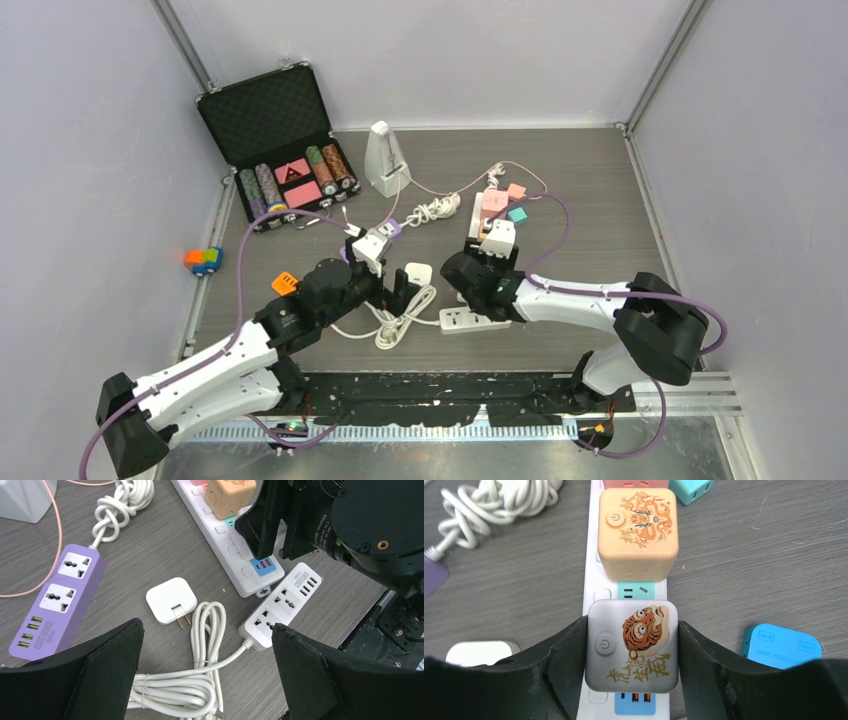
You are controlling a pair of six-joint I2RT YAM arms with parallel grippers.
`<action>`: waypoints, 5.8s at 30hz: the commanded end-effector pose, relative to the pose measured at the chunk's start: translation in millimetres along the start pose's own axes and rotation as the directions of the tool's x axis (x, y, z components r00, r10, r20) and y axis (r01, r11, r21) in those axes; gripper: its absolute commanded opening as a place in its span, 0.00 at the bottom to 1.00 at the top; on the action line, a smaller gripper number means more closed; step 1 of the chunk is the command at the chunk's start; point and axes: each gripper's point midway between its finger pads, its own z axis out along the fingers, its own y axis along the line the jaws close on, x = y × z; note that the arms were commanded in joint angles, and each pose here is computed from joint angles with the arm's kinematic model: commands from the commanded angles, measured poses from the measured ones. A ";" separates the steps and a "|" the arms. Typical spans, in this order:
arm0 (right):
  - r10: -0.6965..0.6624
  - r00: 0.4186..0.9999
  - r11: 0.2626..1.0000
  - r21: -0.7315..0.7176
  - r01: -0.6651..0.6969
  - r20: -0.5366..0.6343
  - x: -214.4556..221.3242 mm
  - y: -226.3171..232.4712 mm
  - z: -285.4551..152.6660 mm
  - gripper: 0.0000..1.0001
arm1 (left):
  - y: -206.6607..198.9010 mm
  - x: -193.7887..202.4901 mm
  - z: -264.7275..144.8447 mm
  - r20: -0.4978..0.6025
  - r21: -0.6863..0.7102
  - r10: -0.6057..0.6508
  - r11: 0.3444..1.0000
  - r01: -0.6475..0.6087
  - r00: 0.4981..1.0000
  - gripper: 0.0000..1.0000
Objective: Insert the plug
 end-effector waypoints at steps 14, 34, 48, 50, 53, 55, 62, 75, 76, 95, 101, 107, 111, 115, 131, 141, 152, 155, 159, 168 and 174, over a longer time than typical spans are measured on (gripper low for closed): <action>-0.087 0.920 0.993 -0.105 0.050 -0.382 -18.4 -1.2 -22.5 0.96 | 14.0 -26.0 -18.8 0.103 -0.068 0.007 0.998 0.000 0.995 0.99; -0.118 0.828 0.989 0.005 0.144 -0.548 39.1 -8.9 -5.9 0.60 | 20.2 -17.1 -26.0 0.117 -0.084 0.020 0.996 -0.011 0.993 0.99; -0.112 0.748 0.982 0.044 0.185 -0.654 125.6 -32.0 6.2 0.28 | 23.4 -18.1 -27.3 0.128 -0.099 0.022 0.995 -0.010 0.992 0.99; -0.099 0.753 0.984 0.046 0.169 -0.650 125.2 -32.8 9.5 0.28 | 23.1 -18.7 -27.1 0.130 -0.098 0.017 0.995 -0.004 0.991 0.99; -0.084 0.772 0.988 0.050 0.148 -0.630 113.4 -32.4 19.3 0.28 | 21.1 -19.2 -25.9 0.134 -0.089 0.002 0.996 0.010 0.991 0.99; -0.073 0.785 0.990 0.049 0.130 -0.615 102.0 -31.1 26.6 0.28 | 19.2 -19.8 -24.9 0.140 -0.080 -0.012 0.996 0.024 0.990 0.99; -0.081 0.826 0.990 0.050 0.131 -0.558 66.0 -32.4 65.1 0.28 | 16.3 -23.6 -22.7 0.151 -0.070 -0.041 0.996 0.052 0.988 0.99; -0.116 0.890 0.991 0.010 0.134 -0.440 -8.9 -9.3 137.7 0.38 | 22.0 -22.5 -15.5 0.125 -0.110 -0.029 0.993 0.043 0.992 0.99; -0.113 0.895 0.992 0.003 0.127 -0.431 -15.7 -7.2 136.1 0.42 | 21.5 -22.3 -14.7 0.122 -0.109 -0.031 0.993 0.044 0.992 0.99; 0.002 0.946 0.993 -0.111 -0.040 -0.325 -100.4 -21.0 47.4 0.95 | 26.9 -2.0 -25.8 0.083 -0.106 0.009 0.994 0.000 0.997 0.99; 0.018 0.934 0.989 -0.132 -0.070 -0.356 -91.0 -33.5 22.2 0.95 | 27.7 -2.8 -28.5 0.102 -0.106 0.002 0.994 0.009 0.995 0.99; 0.038 0.912 0.991 -0.104 -0.088 -0.407 -68.7 -55.6 0.0 0.97 | 29.5 0.3 -27.8 0.097 -0.114 0.003 0.993 0.008 0.995 0.99; 0.052 0.901 0.994 -0.063 -0.087 -0.431 -52.1 -75.9 -13.5 0.95 | 28.8 1.3 -25.9 0.093 -0.111 0.002 0.994 0.009 0.996 0.99; 0.074 0.887 0.995 -0.027 -0.097 -0.455 -34.1 -92.2 -24.6 0.94 | 27.0 0.0 -23.9 0.093 -0.103 0.000 0.995 0.009 0.996 0.99; 0.164 0.821 0.979 0.190 -0.069 -0.547 43.7 -130.2 3.3 0.99 | 24.3 3.4 -20.8 0.080 -0.089 -0.007 0.996 0.014 0.997 0.99; 0.185 0.829 0.977 0.187 -0.099 -0.528 63.8 -134.1 20.4 0.98 | 24.2 2.3 -21.6 0.097 -0.086 -0.014 0.996 0.022 0.995 0.99; 0.167 0.836 0.984 0.134 -0.113 -0.522 61.1 -124.3 26.5 0.64 | 17.4 -1.2 -22.0 0.102 -0.054 -0.040 0.997 0.046 0.994 0.99; 0.157 0.849 0.988 0.086 -0.132 -0.505 48.9 -117.8 23.3 0.55 | 13.2 -4.7 -22.6 0.108 -0.033 -0.051 0.998 0.055 0.993 0.99; 0.149 0.868 0.985 -0.001 -0.170 -0.473 24.8 -105.1 14.9 0.50 | 10.1 -9.5 -22.2 0.115 -0.022 -0.079 0.996 0.082 0.990 0.99; 0.313 0.861 0.847 -0.292 -0.444 -0.401 -65.7 -41.3 -32.5 0.49 | -22.5 -51.2 -17.7 0.226 0.149 -0.233 0.968 0.202 0.946 0.99; 0.412 0.827 0.707 -0.437 -0.555 -0.383 -118.9 15.7 -85.1 0.48 | -47.1 -80.4 -8.0 0.289 0.276 -0.236 0.948 0.156 0.928 0.99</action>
